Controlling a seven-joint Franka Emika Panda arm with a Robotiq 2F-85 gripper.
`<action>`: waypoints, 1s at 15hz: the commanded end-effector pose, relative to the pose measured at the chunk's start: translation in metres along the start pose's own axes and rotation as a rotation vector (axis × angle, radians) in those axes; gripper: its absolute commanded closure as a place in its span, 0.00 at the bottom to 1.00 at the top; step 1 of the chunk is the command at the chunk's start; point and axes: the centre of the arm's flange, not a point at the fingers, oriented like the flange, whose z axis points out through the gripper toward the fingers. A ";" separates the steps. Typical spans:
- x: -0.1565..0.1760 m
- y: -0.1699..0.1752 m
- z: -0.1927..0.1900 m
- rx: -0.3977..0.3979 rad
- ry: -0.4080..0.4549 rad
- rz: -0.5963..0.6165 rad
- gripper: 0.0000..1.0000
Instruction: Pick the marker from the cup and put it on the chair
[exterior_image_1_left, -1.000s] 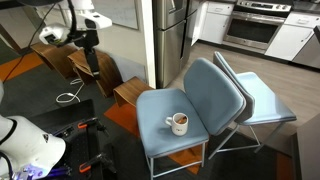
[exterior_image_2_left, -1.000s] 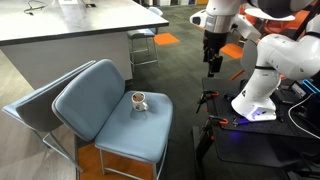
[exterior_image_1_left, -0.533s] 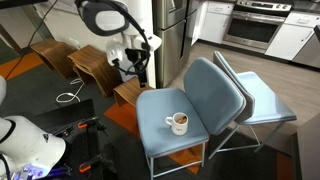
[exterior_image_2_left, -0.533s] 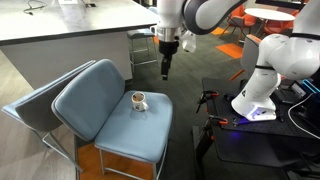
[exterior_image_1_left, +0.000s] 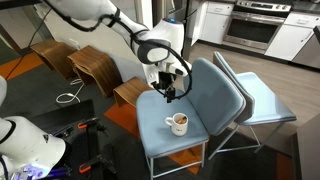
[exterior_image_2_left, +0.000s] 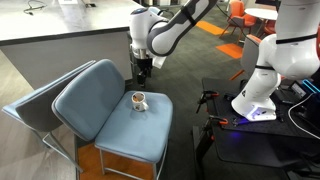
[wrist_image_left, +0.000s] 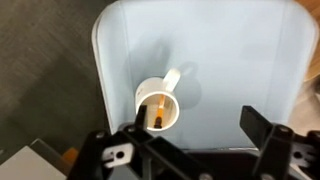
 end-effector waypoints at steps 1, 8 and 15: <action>0.031 0.003 0.027 -0.005 0.021 0.036 0.00; 0.068 0.018 0.085 0.009 0.036 0.072 0.02; 0.085 0.026 0.129 0.039 -0.006 0.117 0.18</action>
